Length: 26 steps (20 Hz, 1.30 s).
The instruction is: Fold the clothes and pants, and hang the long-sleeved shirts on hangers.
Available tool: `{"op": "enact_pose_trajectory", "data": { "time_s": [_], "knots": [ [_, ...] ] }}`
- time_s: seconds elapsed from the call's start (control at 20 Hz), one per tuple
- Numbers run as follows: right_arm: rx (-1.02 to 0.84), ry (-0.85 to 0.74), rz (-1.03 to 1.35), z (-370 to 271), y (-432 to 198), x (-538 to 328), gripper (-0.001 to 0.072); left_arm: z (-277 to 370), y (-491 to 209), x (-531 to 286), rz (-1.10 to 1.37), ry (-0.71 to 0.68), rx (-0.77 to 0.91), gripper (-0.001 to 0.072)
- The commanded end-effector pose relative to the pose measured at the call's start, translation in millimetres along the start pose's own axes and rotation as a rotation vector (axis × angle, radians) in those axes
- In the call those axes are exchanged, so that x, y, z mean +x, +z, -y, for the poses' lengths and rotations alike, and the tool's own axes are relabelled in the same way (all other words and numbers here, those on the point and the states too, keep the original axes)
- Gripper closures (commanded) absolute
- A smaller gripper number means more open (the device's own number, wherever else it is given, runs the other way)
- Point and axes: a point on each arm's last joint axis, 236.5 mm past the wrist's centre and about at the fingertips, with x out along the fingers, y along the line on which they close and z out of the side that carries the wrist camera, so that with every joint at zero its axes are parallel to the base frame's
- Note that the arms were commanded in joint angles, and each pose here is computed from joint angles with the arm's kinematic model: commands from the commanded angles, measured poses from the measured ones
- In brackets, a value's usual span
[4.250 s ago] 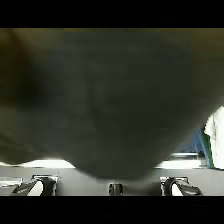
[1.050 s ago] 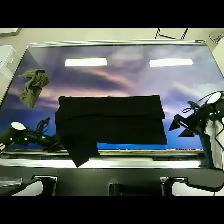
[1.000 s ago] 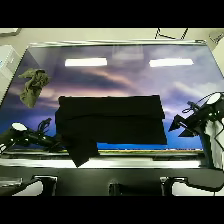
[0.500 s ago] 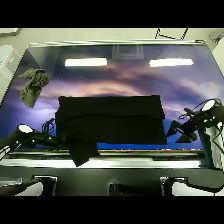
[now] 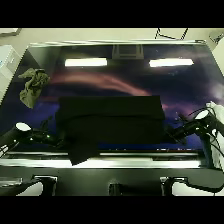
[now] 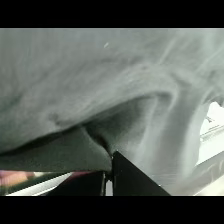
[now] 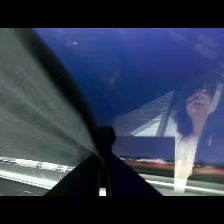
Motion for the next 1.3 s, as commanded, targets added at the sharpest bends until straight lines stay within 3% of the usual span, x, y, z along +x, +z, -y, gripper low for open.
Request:
{"op": "enact_pose_trajectory", "data": {
  "time_s": [0.0,0.4,0.7,0.95,1.0,1.05,1.1,1.15,1.25],
  "knots": [
    [-0.072,0.028,-0.005,-12,-1,-12,0.0679,7,19,-25,0.034,0.015,0.054,0.0680],
    [-0.182,0.066,0.455,-115,115,-109,0.0678,66,156,-125,0.363,0.109,0.221,0.0679],
    [-0.110,0.131,0.471,-136,183,-85,0.0677,73,239,-94,0.321,0.088,0.184,0.0679],
    [-0.036,0.185,0.454,-136,200,-63,0.0670,45,247,-48,0.222,0.080,0.053,0.0658],
    [-0.037,0.180,0.449,-135,200,-62,0.0608,42,243,-45,0.200,0.078,0.040,0.0512],
    [-0.034,0.185,0.443,-133,198,-66,0.0424,41,240,-47,0.187,0.077,0.040,0.0260],
    [-0.038,0.183,0.428,-129,196,-72,0.0196,39,236,-51,0.173,0.074,0.038,0.0119],
    [-0.050,0.181,0.416,-120,194,-81,0.0060,37,230,-58,0.158,0.069,0.034,0.0111],
    [-0.007,0.182,0.384,-94,191,-91,0.0001,34,219,-74,0.134,0.059,0.022,0.0111]
  ]
}}
